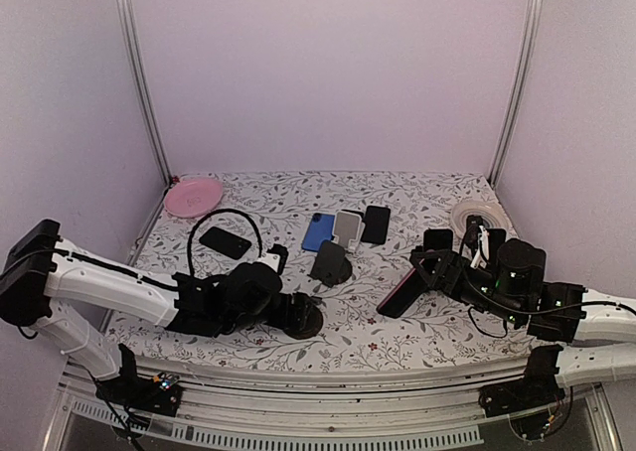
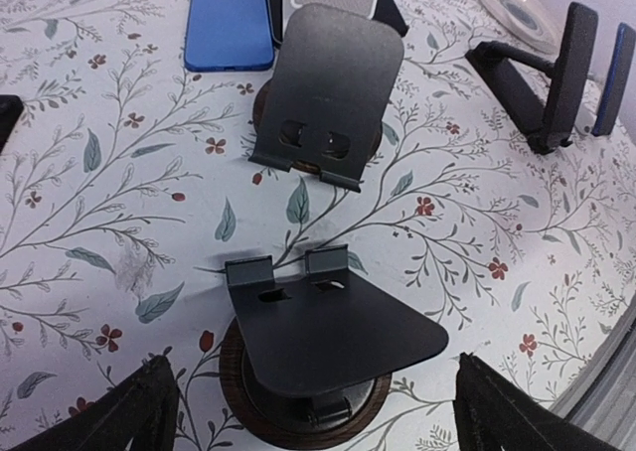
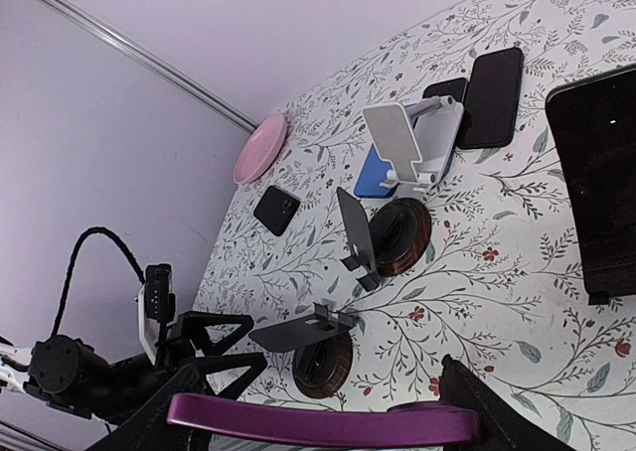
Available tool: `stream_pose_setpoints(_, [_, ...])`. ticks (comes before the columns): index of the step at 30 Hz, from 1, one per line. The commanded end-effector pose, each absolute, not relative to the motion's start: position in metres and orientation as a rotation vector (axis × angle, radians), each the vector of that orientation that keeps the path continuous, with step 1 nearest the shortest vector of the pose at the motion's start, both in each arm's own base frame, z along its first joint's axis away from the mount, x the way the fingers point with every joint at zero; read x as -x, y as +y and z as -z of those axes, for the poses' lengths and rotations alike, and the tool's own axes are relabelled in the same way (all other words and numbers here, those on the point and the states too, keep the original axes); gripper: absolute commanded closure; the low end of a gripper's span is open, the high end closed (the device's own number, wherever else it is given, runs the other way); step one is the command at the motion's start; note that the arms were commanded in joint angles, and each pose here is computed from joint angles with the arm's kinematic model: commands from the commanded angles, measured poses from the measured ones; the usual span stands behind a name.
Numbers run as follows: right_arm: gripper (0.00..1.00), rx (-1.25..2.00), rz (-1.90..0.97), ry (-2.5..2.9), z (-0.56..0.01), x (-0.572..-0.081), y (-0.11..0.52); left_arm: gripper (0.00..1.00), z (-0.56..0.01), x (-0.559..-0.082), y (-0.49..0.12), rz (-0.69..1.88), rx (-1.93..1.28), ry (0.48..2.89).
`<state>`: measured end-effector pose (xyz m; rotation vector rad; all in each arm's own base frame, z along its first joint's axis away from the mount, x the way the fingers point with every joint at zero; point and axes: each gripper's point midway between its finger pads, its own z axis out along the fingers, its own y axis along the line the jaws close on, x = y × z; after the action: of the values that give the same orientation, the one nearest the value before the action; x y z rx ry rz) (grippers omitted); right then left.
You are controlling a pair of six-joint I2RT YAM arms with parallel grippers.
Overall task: Place the phone on the phone stand
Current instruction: Pick up the phone stand from the center of the board.
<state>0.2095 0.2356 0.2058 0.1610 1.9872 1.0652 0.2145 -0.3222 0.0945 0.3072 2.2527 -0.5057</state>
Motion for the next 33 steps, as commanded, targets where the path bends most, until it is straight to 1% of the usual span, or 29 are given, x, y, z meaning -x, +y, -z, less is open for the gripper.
stream_pose_setpoints(1, [0.95, -0.167, -1.092, 1.934, -0.222, -0.211, 0.236, 0.03, -0.098, -0.222, -0.33, 0.481, -0.276, 2.229])
stream_pose_setpoints(9, [0.95, -0.16, -1.086, 1.942, -0.22, -0.212, 0.238, 0.03, -0.093, -0.227, -0.341, 0.459, -0.319, 2.218])
stream_pose_setpoints(18, [0.95, -0.164, -1.084, 1.944, -0.219, -0.212, 0.237, 0.03, -0.139, -0.239, -0.346, 0.473, -0.418, 2.128])
stream_pose_setpoints(21, [0.95, -0.164, -1.086, 1.942, -0.219, -0.212, 0.237, 0.04, -0.151, -0.252, -0.352, 0.49, -0.467, 2.112])
stream_pose_setpoints(27, [0.95, -0.162, -1.088, 1.932, -0.226, -0.211, 0.235, 0.05, -0.154, -0.287, -0.377, 0.458, -0.578, 2.122])
stream_pose_setpoints(33, [0.96, -0.141, -1.072, 1.928, -0.233, -0.208, 0.231, 0.05, -0.128, -0.32, -0.394, 0.416, -0.639, 2.172])
